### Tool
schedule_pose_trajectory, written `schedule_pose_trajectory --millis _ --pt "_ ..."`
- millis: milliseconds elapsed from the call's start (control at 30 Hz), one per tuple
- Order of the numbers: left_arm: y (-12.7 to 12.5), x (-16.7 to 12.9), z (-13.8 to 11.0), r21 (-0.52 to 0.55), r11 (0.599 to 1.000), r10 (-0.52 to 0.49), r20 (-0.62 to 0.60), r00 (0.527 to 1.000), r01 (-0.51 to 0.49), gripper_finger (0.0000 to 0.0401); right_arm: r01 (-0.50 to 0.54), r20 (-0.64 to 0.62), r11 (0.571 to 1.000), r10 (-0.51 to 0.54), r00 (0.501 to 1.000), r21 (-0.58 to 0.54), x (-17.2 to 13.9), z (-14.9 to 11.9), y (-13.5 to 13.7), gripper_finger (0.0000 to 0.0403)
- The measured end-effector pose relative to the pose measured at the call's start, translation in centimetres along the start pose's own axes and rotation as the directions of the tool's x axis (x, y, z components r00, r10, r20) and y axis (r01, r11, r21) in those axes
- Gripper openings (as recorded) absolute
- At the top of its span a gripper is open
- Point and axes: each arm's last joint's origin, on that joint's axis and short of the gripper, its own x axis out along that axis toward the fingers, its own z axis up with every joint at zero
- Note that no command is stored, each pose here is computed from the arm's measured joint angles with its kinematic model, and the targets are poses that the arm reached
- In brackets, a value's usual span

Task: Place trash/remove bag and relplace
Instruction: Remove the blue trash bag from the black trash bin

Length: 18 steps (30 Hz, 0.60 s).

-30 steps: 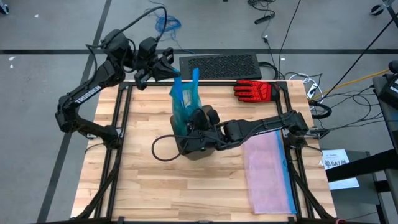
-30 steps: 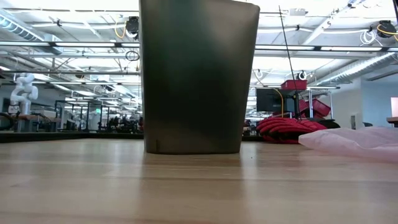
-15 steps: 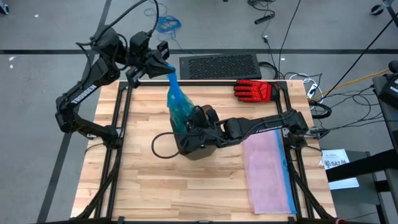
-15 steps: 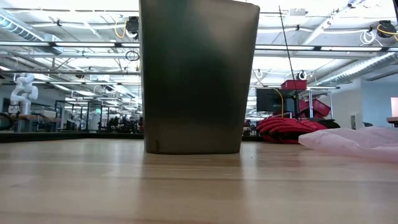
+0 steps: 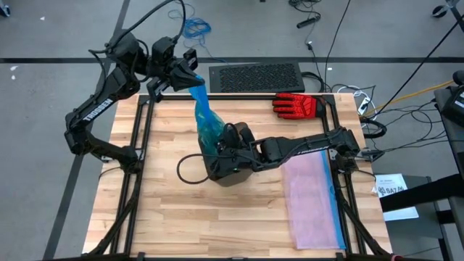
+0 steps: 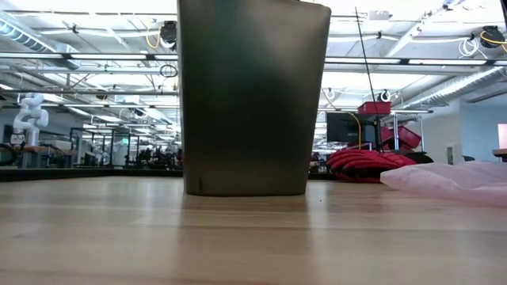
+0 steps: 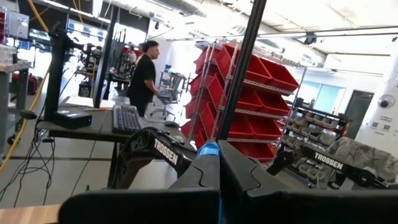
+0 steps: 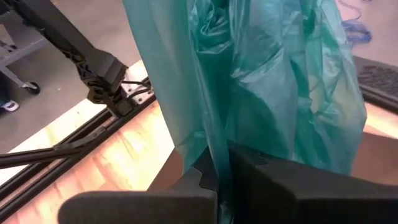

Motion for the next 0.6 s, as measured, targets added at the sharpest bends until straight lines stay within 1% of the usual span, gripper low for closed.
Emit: schedule_pose_trajectory --millis 600 --pt "-0.18 -0.02 0.26 -0.014 1.0 0.003 0.008 1.0 -0.003 0.0 -0.017 -0.026 1.0 0.017 1.0 -0.001 0.21 -0.34 0.03 0.0"
